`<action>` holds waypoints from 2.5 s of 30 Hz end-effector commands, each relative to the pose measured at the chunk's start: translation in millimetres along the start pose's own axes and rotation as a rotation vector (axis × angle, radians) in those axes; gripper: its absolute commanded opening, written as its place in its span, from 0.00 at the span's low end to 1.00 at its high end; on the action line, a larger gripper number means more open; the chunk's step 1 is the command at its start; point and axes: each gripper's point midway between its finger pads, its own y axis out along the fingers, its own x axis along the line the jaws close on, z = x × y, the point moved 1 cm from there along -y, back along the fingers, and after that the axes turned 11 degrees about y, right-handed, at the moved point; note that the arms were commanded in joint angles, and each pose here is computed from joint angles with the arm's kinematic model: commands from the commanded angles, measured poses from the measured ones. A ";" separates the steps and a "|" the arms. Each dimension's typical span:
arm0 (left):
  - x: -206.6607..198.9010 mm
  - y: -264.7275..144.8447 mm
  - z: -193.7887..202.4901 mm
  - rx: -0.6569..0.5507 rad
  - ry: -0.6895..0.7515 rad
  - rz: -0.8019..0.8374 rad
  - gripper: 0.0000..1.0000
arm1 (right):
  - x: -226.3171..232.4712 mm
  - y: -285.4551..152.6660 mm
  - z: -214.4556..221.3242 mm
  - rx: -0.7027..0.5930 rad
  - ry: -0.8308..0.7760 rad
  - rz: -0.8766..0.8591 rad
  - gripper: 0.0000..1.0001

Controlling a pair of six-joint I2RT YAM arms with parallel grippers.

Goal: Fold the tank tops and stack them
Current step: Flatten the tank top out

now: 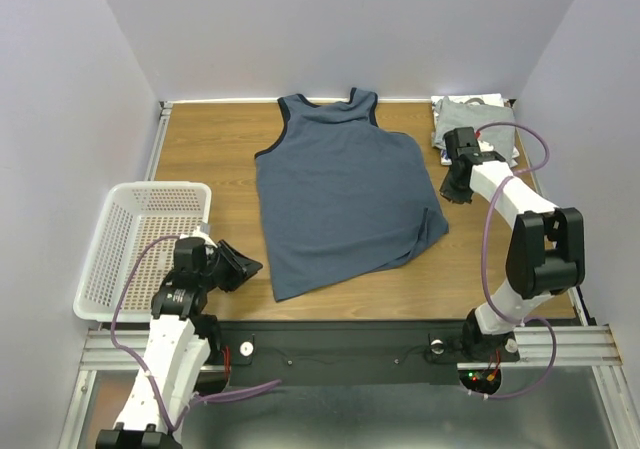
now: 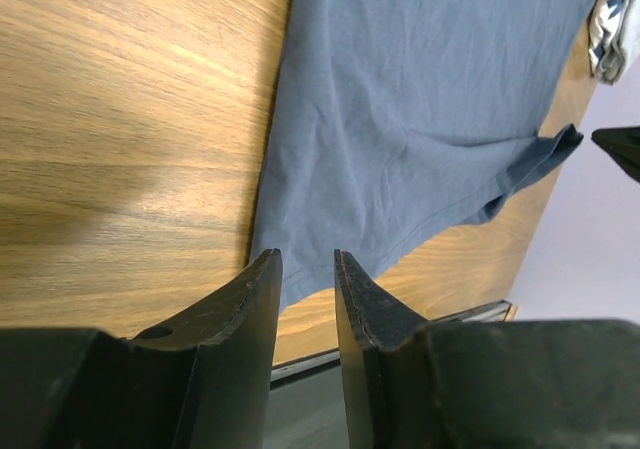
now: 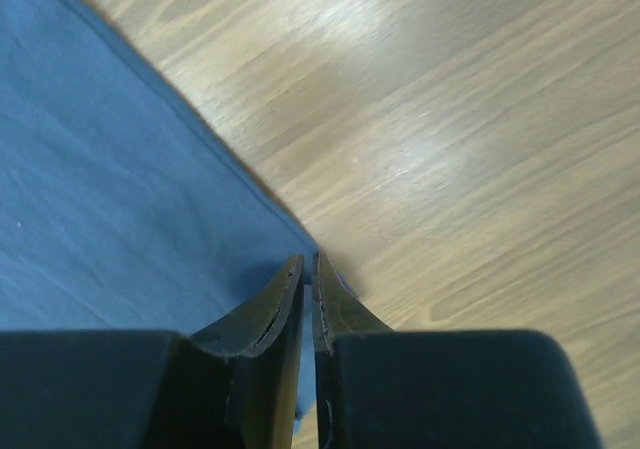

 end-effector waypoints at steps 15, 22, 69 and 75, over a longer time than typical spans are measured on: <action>-41.8 22.0 27.4 0.013 0.112 -0.141 0.39 | 5.2 -56.0 39.1 -0.017 0.054 -0.313 0.46; -24.8 14.4 42.6 0.066 0.088 -0.285 0.37 | 13.6 -61.7 29.3 -0.051 0.034 -0.318 0.51; -9.0 6.7 55.6 0.122 0.260 -0.676 0.43 | 25.6 -67.0 26.7 -0.053 -0.001 -0.390 0.57; -10.1 8.7 54.7 0.117 0.262 -0.675 0.43 | 26.7 -61.1 33.0 -0.037 -0.010 -0.396 0.57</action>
